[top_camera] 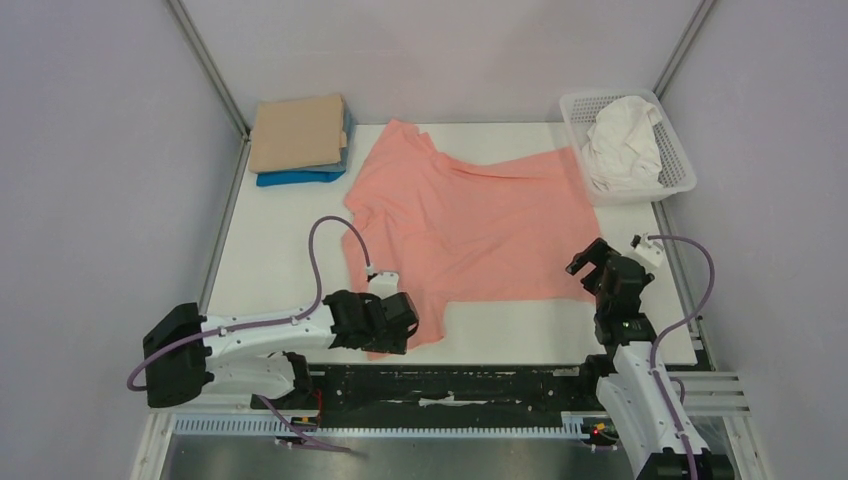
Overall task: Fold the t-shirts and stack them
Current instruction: Flatten out the tshirt, then grab the side of the flattened tshirt closest away from the robot with both arms
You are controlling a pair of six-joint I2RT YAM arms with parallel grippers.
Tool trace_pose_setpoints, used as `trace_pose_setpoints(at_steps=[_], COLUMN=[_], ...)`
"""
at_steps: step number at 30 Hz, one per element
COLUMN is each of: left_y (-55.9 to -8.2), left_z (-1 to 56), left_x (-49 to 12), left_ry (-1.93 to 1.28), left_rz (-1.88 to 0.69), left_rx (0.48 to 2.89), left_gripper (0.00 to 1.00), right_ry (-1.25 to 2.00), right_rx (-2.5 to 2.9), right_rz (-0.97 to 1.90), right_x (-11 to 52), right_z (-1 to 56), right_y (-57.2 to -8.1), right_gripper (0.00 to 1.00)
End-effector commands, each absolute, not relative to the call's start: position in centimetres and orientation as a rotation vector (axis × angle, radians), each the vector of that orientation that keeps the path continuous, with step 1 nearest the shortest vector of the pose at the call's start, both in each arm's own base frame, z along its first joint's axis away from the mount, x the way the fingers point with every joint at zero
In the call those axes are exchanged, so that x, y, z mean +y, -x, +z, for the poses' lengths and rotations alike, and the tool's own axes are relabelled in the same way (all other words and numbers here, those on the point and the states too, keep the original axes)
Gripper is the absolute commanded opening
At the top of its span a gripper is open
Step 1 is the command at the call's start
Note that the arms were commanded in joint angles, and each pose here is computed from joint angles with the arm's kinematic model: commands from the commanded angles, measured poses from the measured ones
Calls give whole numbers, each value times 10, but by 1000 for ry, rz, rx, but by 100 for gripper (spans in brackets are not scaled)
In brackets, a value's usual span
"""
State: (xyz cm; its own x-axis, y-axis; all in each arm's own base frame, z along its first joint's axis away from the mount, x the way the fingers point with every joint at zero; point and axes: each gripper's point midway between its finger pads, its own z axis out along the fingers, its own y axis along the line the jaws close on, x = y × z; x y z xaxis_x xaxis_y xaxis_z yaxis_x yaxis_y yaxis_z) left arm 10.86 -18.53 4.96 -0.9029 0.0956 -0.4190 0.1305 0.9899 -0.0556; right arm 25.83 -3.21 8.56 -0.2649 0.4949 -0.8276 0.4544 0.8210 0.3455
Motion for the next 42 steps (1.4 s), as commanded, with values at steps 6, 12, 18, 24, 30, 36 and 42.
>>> trace_pose_setpoints(at_steps=[6, 12, 18, 24, 30, 36, 42], left_y=[-90, -94, -97, -105, -118, -121, -121], left_z=[29, 20, 6, 3, 12, 21, 30], left_x=[-165, -171, -169, -173, -187, -198, -194], left_ry=[28, 11, 11, 32, 3, -96, -130], left_rz=[-136, -160, -80, -70, -214, -345, -411], left_rx=[2715, 2697, 2704, 2671, 2575, 2508, 2453], left_gripper=[74, 67, 50, 3, 2, 2, 2], right_ry=[-699, -737, -771, -769, -775, -843, -822], right_rx=[2014, 1980, 1937, 1946, 2042, 2132, 2159], right_rz=[8, -13, -34, -31, -73, -235, -269], right_x=[-31, -36, -43, -41, -42, -58, -60], right_z=[66, 70, 76, 79, 69, 54, 34], right_y=[-255, -253, -250, -249, -235, -206, -199], right_gripper=[98, 98, 98, 98, 98, 98, 98])
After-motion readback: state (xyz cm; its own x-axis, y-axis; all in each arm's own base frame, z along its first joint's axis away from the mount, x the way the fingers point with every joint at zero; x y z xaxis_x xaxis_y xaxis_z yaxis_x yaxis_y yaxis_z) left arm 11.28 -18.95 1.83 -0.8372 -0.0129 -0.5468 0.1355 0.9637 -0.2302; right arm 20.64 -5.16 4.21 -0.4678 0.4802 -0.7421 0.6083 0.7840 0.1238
